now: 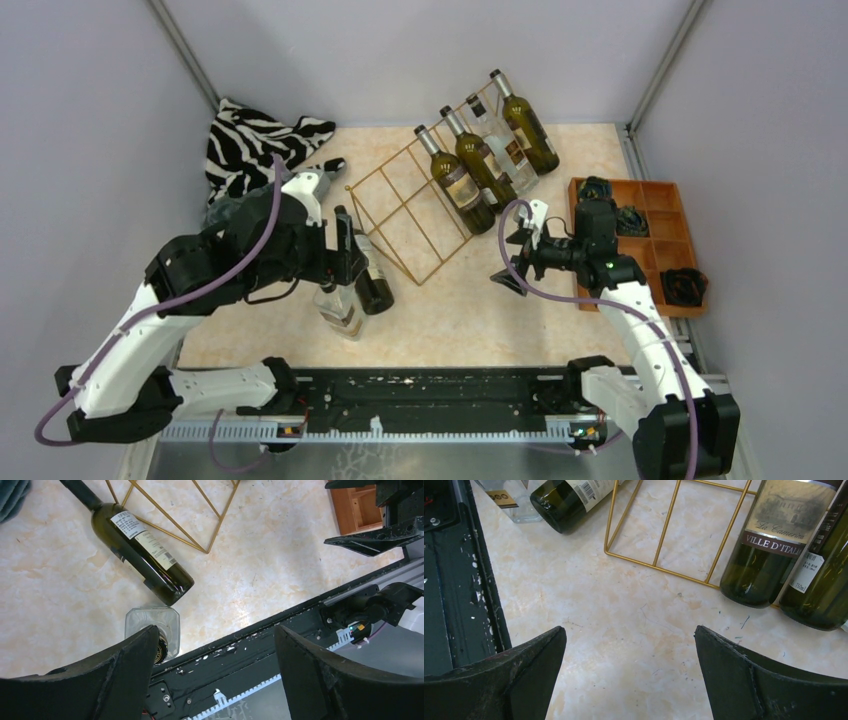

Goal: Put the wine bottle on the wine rack

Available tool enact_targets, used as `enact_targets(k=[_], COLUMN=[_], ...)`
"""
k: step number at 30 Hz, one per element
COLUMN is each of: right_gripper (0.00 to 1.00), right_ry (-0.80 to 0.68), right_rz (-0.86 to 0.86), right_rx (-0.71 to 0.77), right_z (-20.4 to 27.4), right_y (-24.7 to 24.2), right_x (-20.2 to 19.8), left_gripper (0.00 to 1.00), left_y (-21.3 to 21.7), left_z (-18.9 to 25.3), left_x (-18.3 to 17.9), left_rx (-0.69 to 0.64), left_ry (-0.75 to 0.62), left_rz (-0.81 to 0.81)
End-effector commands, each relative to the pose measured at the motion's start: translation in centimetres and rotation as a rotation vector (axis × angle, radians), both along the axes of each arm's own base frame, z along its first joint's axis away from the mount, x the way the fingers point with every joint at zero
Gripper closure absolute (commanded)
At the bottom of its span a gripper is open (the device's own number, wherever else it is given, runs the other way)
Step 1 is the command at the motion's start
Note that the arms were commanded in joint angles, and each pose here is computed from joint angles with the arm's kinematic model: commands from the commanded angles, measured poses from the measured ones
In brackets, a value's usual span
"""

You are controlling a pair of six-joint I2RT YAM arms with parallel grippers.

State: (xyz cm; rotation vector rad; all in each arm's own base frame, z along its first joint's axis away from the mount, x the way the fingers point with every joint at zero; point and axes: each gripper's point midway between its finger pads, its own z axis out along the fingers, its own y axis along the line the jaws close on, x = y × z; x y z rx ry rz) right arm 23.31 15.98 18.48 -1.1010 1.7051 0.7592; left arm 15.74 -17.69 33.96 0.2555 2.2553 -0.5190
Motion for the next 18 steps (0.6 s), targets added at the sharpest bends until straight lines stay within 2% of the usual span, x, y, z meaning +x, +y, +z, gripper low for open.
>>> enact_targets(k=[1,18], right_gripper=[0.01,0.01], right_ry=[-0.068,-0.063], right_rz=[0.002,-0.001], right_rx=[-0.004,-0.016], right_z=[0.6,0.2], right_y=[-0.1,-0.2], right_x=[0.7,0.8], left_gripper=[0.09,0.08], left_y=[0.8,2.2], left_z=[0.3,-1.1], left_x=[0.1,0.8], left_rx=[0.023,0.128], left_ry=[-0.008,-0.011], left_rz=[0.021,0.068])
